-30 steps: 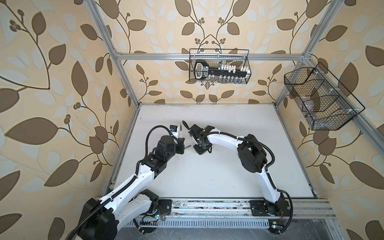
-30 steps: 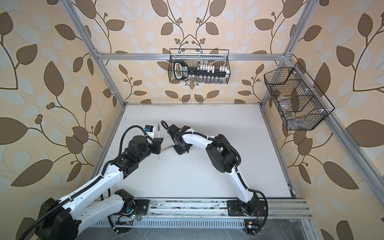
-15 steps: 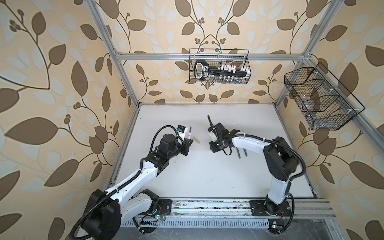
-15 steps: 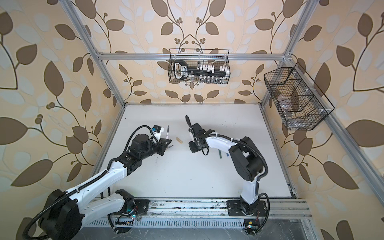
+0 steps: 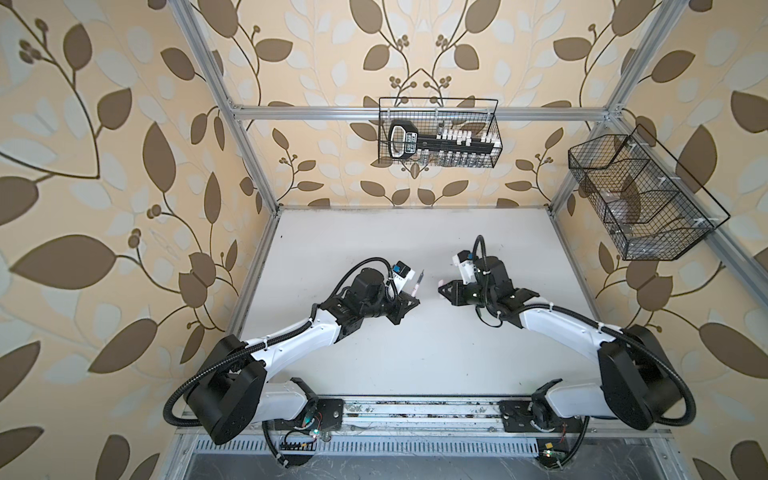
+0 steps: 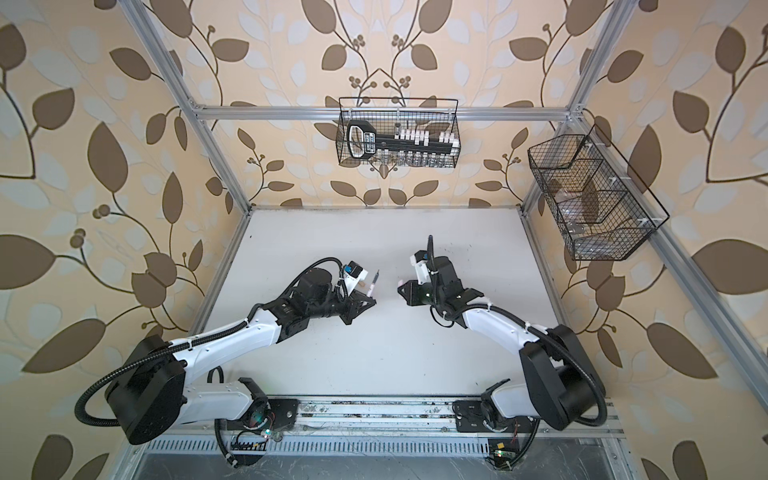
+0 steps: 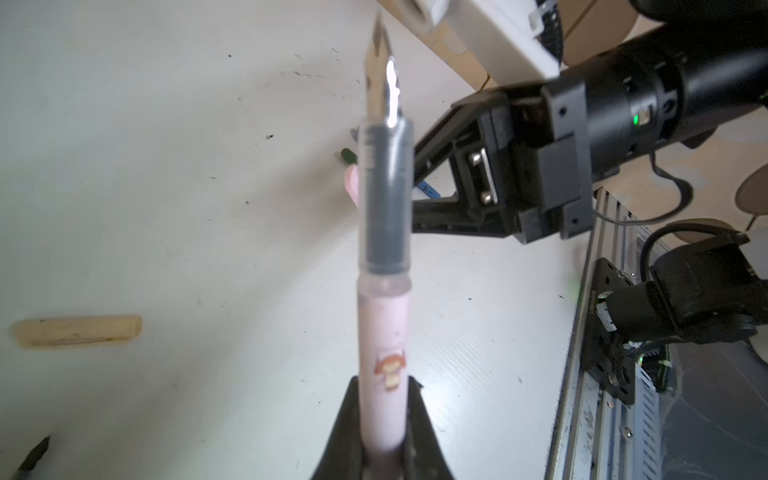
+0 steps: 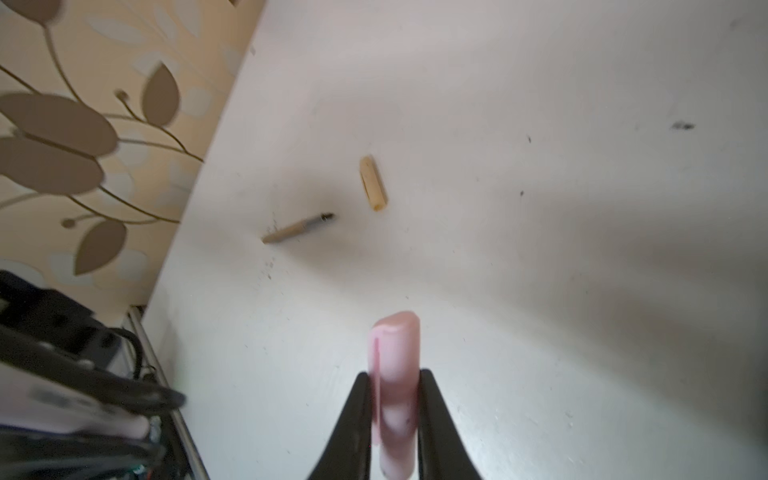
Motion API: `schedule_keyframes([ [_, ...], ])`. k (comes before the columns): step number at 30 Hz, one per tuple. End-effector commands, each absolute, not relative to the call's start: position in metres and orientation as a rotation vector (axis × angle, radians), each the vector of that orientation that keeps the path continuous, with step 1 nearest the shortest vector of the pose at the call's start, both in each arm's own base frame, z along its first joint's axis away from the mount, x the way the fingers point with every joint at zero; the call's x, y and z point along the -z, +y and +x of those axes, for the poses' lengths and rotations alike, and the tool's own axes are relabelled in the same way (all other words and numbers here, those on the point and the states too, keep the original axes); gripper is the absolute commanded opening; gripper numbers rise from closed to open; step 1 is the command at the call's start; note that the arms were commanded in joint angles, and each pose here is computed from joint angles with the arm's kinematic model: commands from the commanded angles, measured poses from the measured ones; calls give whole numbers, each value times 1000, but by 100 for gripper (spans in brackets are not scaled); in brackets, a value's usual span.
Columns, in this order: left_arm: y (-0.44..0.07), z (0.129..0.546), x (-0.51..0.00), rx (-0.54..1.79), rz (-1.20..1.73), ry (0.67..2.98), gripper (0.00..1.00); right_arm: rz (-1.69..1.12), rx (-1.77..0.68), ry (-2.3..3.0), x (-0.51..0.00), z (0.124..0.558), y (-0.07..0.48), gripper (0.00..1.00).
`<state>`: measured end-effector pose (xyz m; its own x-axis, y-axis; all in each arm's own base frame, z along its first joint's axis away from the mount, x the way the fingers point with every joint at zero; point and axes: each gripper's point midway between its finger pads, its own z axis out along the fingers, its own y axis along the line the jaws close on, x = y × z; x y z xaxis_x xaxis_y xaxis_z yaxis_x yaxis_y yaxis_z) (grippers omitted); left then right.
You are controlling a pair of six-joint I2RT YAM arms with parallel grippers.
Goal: Insert the pens into the pen caps
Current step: 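Lift the pink cap and bring it toward the nib held by the left gripper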
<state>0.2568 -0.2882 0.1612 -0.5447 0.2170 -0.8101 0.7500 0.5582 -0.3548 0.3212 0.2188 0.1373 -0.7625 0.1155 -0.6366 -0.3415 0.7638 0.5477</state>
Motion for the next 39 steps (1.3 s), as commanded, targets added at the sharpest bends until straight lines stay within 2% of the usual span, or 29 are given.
schedule_keyframes([
  [1, -304, 256, -193, 907, 836, 1933, 0, -124, -1042, 2091, -187, 323, 227, 18],
  [14, -322, 238, -208, 967, 881, 1878, 0, -50, -1140, 1853, -259, 318, 219, 19],
  [39, -327, 224, -225, 1044, 899, 1826, 0, 13, -1164, 1769, -277, 328, 218, 19],
])
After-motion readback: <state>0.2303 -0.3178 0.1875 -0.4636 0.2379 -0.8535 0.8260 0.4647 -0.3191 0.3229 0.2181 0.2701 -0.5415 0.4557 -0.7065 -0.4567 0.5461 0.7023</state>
